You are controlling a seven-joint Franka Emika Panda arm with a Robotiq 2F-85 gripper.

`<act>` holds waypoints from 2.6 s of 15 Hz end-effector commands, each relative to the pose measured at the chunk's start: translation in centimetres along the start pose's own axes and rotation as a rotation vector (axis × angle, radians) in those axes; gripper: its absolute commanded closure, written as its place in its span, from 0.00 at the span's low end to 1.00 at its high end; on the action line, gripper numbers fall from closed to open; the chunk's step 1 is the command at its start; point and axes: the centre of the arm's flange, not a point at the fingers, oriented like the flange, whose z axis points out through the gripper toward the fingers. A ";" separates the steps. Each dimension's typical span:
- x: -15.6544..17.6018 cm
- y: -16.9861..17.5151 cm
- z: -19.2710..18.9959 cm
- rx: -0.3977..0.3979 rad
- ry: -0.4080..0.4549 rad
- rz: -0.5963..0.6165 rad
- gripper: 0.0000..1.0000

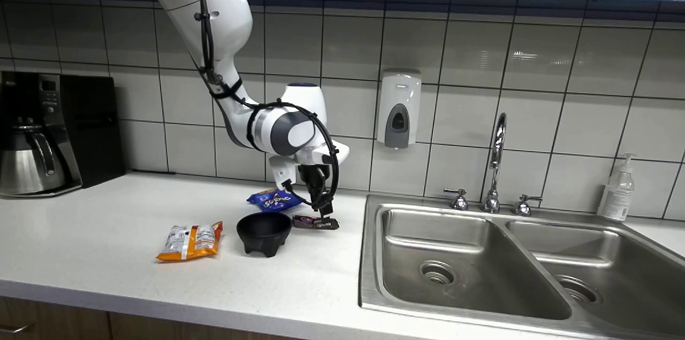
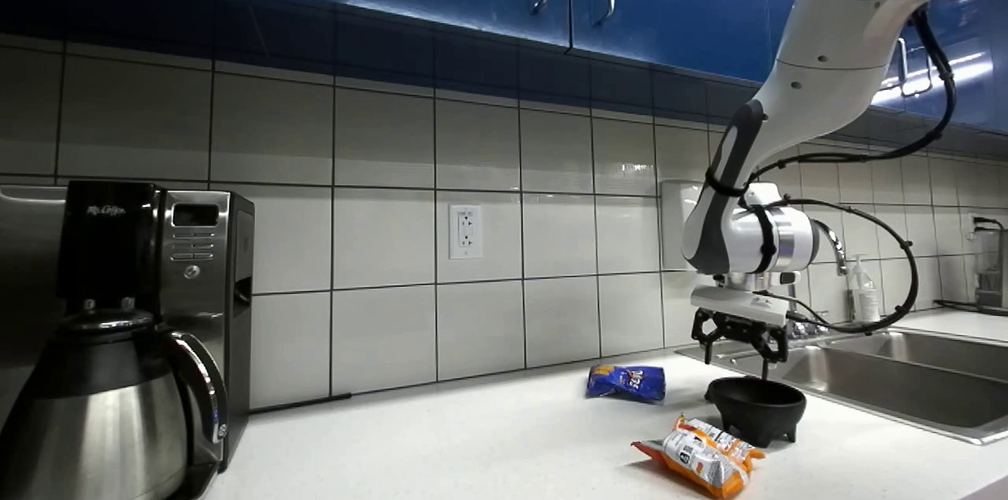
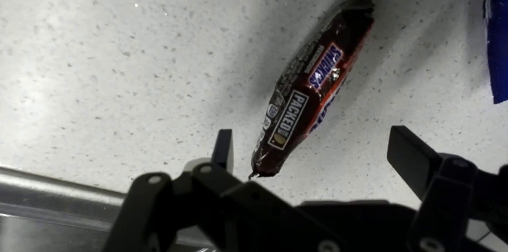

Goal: Put the black packet inside the black bowl

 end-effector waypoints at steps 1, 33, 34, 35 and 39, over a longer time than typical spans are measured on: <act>0.7 -1.1 0.6 -0.021 -0.016 0.019 0.00; 1.2 -2.6 -0.2 0.004 -0.013 -0.003 0.93; 1.1 -2.7 -0.8 0.014 -0.005 -0.007 0.94; 0.9 -2.8 -1.8 0.031 0.007 -0.015 0.93; 0.6 -3.3 -4.7 0.086 0.052 -0.034 0.94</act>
